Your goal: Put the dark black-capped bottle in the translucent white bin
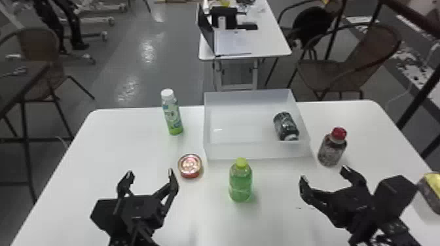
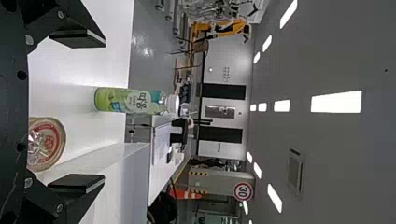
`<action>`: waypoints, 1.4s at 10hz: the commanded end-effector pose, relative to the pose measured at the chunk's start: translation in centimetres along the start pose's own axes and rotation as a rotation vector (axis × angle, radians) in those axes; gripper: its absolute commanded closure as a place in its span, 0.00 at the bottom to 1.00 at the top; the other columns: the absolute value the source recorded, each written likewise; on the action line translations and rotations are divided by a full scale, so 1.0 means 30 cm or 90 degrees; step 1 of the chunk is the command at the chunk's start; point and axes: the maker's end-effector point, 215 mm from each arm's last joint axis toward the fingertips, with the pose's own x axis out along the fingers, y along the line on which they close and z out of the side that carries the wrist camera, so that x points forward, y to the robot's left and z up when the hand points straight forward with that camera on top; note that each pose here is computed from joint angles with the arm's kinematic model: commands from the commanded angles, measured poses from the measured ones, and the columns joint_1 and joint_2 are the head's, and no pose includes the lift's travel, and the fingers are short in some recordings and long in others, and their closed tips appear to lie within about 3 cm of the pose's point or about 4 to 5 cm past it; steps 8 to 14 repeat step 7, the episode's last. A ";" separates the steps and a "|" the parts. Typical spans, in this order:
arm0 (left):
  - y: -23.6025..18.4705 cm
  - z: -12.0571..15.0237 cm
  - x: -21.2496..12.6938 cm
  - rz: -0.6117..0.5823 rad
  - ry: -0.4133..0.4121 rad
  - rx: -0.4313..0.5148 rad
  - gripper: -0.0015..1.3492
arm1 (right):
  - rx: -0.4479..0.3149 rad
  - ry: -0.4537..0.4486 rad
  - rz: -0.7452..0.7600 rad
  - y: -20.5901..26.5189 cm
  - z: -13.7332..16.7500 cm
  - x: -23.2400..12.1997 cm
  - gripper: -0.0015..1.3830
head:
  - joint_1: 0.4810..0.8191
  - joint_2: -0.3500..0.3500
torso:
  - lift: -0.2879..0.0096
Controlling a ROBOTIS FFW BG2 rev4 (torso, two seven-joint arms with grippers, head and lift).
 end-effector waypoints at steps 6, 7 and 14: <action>0.004 0.001 -0.005 0.001 -0.001 0.001 0.19 | 0.005 -0.010 -0.029 -0.016 0.007 -0.013 0.06 | 0.63 0.60 | 0.75; 0.004 -0.001 -0.005 0.001 0.000 0.001 0.19 | 0.006 -0.010 -0.034 -0.020 0.007 -0.015 0.06 | 0.63 0.60 | 0.75; 0.004 -0.001 -0.005 0.001 0.000 0.001 0.19 | 0.006 -0.010 -0.034 -0.020 0.007 -0.015 0.06 | 0.63 0.60 | 0.75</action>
